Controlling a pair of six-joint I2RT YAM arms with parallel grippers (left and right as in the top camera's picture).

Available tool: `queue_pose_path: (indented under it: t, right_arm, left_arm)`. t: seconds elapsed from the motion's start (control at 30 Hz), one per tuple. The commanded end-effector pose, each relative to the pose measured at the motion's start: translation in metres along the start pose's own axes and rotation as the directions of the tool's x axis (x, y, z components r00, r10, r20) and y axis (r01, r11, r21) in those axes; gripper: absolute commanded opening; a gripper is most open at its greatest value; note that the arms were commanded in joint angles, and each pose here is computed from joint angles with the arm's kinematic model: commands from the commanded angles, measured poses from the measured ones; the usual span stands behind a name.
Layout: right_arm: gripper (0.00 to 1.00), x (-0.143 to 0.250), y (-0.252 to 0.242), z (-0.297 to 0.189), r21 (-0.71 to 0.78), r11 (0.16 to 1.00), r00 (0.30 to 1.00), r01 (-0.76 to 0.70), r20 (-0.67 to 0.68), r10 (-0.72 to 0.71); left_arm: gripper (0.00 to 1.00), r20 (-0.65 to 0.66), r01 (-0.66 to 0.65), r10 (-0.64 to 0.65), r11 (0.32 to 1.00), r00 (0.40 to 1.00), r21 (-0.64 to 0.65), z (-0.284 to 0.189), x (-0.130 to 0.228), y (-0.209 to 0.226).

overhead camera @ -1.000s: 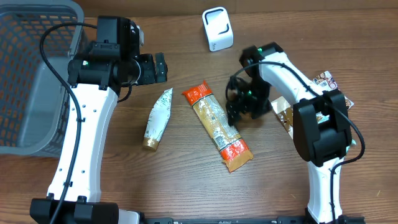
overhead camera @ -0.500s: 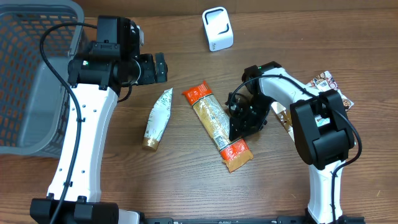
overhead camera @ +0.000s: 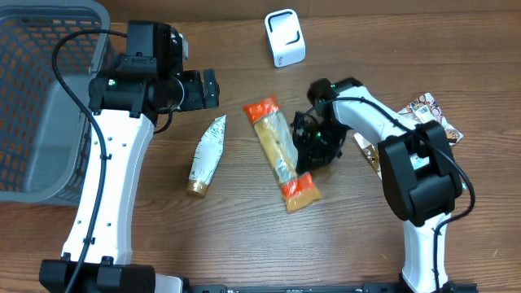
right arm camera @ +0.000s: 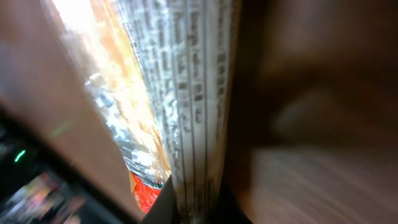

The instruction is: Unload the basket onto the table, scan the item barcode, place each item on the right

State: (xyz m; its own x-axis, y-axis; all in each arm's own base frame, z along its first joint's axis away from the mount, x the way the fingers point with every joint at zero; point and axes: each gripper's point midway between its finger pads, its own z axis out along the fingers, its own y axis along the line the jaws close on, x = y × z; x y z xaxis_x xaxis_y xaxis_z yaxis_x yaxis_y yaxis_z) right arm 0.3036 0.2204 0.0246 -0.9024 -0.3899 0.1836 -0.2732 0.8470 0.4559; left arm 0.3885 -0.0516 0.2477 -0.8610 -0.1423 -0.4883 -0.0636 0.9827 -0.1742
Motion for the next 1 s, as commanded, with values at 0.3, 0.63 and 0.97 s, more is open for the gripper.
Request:
queue_pose_path:
  t: [0.3, 0.63, 0.97]
  right_arm:
    - [0.04, -0.005, 0.006, -0.071, 0.693, 0.690, 0.937, -0.212, 0.345, -0.059]
    - [0.66, -0.010, 0.022, -0.031, 0.670, 0.727, 0.955, -0.147, 0.289, -0.073]
    - [0.75, -0.023, 0.028, -0.042, 0.613, 0.787, 0.958, -0.070, 0.262, -0.118]
  left_arm:
    - [1.00, 0.030, -0.020, 0.019, 1.000, 0.999, 0.005, -0.009, -0.006, -0.002]
    - [0.99, 0.030, -0.020, 0.019, 1.000, 0.999, 0.005, -0.009, -0.006, -0.002]
    - [1.00, 0.030, -0.020, 0.019, 1.000, 0.999, 0.005, -0.009, -0.006, -0.002]
